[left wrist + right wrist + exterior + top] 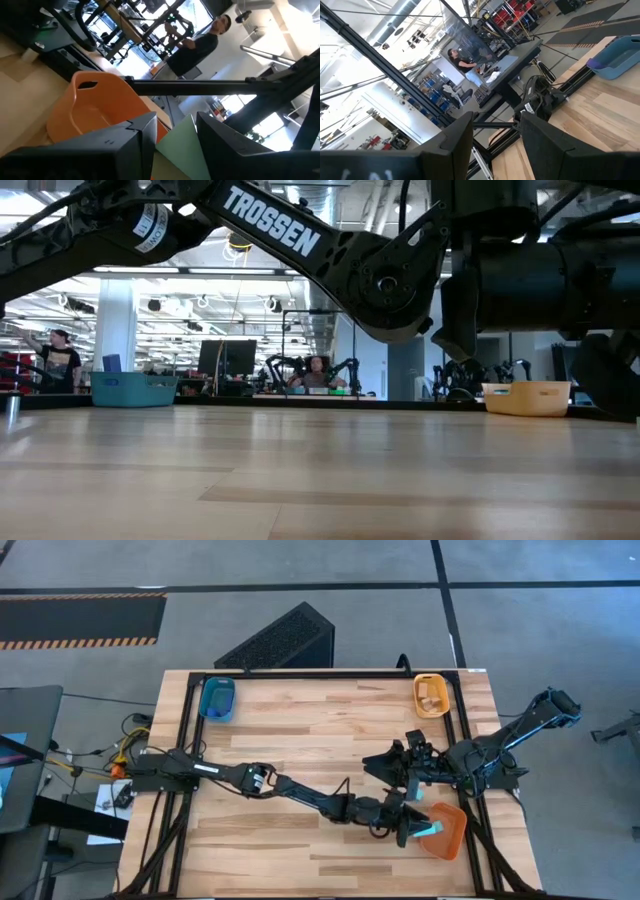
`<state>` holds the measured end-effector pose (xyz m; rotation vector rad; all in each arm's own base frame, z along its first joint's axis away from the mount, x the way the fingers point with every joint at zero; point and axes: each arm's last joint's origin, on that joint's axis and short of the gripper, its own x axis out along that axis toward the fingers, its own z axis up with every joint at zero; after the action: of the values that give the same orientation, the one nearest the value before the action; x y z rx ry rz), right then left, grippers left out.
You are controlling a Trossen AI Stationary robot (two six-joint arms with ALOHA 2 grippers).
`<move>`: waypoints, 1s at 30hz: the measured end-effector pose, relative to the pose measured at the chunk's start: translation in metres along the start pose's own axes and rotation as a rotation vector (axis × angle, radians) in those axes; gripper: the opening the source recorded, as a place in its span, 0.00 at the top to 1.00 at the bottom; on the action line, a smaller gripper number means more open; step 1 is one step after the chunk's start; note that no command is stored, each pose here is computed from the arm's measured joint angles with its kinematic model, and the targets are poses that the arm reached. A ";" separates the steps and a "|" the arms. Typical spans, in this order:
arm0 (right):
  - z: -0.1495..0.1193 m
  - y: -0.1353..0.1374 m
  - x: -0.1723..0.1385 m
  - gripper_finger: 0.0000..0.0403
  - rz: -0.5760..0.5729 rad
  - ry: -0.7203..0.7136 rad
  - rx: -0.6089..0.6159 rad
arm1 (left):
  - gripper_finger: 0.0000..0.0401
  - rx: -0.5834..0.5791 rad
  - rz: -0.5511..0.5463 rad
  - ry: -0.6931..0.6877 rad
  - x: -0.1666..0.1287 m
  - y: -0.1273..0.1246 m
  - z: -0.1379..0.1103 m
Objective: Sort & place blocks by color
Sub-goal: Put the top light blue block into the orange bin
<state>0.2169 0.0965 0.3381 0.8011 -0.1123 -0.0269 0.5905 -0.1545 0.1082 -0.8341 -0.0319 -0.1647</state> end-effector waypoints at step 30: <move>0.004 -0.001 -0.005 0.54 -0.034 -0.021 -0.029 | 0.39 0.020 -0.230 0.089 0.008 0.018 0.059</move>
<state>0.2118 0.0935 0.3401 0.7736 -0.1176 -0.0687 0.6030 -0.0999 0.1354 -0.8010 -0.0454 -0.4169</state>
